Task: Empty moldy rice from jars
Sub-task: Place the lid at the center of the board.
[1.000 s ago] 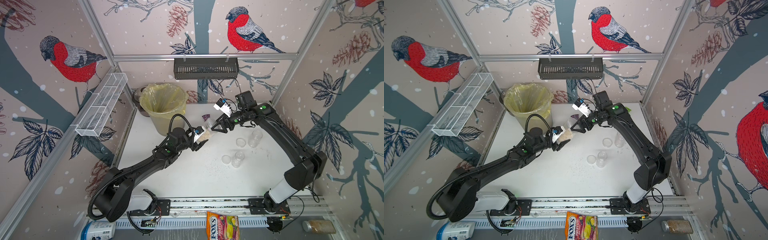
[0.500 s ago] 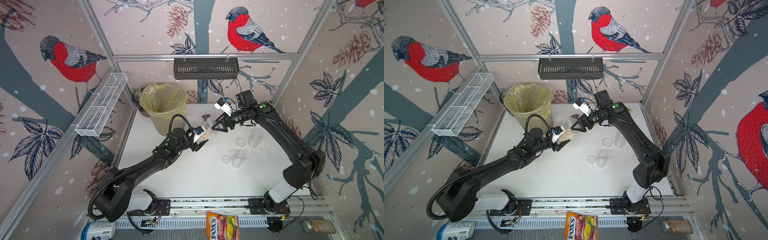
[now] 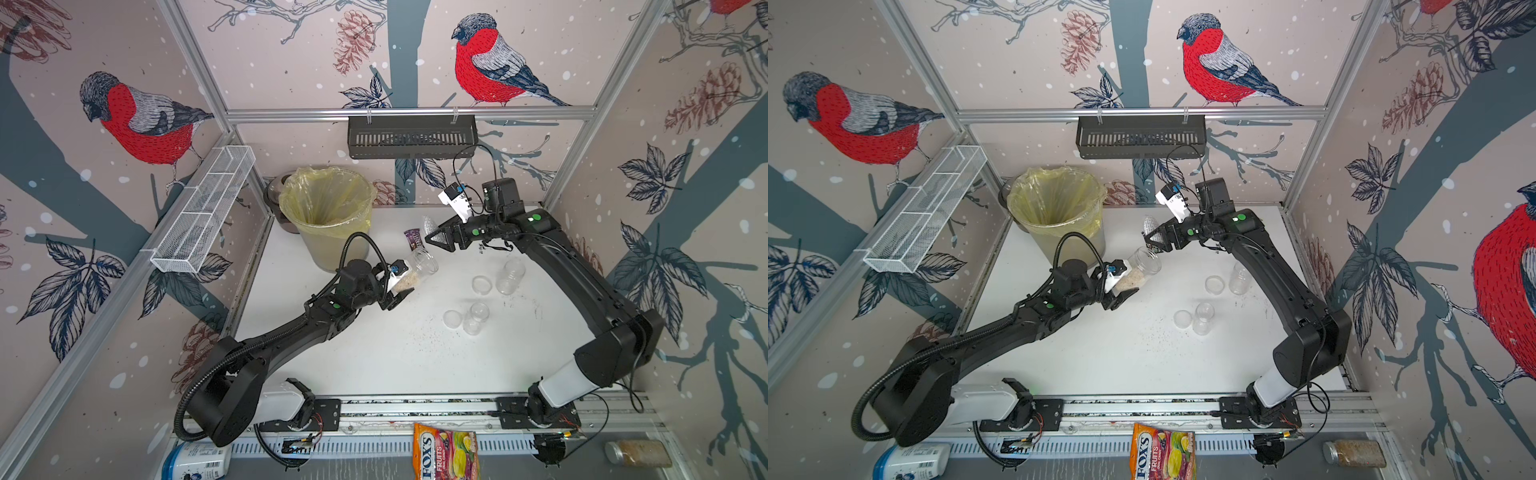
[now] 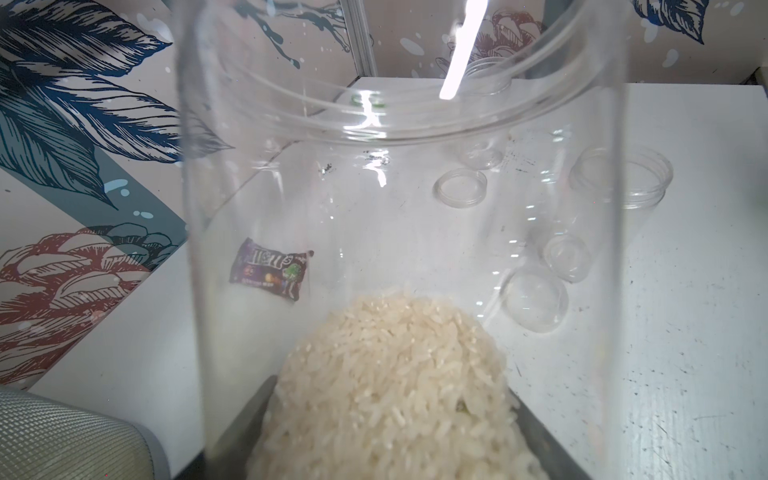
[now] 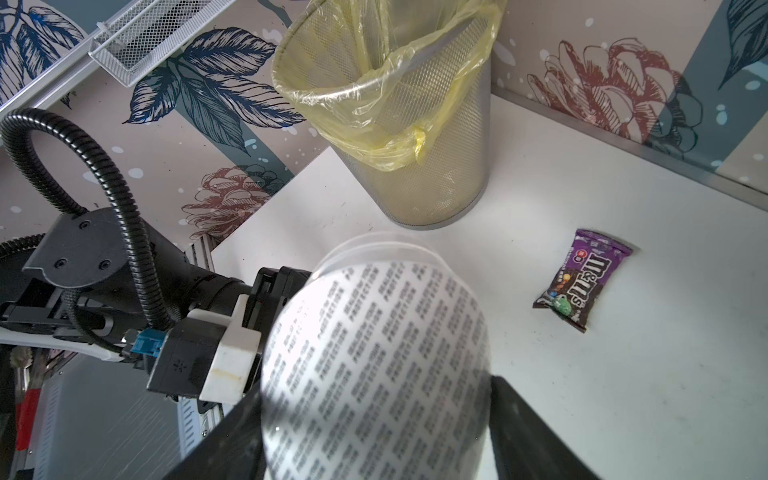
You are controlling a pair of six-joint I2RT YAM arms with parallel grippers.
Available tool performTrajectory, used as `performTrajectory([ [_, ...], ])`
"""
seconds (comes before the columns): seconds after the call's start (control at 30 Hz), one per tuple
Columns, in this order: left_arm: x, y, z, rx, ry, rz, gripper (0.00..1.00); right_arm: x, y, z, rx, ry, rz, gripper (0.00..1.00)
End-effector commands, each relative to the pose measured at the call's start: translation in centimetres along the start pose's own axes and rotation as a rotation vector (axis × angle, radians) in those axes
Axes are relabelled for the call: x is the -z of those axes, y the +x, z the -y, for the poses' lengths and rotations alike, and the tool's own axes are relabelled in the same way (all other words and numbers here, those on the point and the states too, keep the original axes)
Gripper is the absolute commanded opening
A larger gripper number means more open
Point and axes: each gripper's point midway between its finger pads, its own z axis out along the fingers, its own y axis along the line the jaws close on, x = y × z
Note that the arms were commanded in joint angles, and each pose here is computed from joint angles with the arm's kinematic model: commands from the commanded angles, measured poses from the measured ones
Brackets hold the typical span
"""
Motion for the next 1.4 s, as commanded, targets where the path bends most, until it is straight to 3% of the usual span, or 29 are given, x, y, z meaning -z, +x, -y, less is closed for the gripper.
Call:
performTrajectory([
  [0.0,0.5,-1.1,-0.4,-0.017,-0.026,0.045,0.0,0.4,-0.4,2.5,-0.077,0.083,0.05,0.69],
  [0.37,2.4,-1.7,-1.0,0.001,-0.093,0.068,0.0,-2.2,8.2,12.3,-0.344,0.436,-0.106,0.71],
  [0.77,4.7,-2.7,-1.4,0.015,-0.157,0.108,0.0,-7.4,15.2,20.3,-0.483,0.736,-0.337,0.73],
  [1.37,5.0,-2.6,-2.1,0.021,-0.201,0.092,0.0,-10.1,18.5,25.4,-0.519,0.806,-0.436,0.8],
])
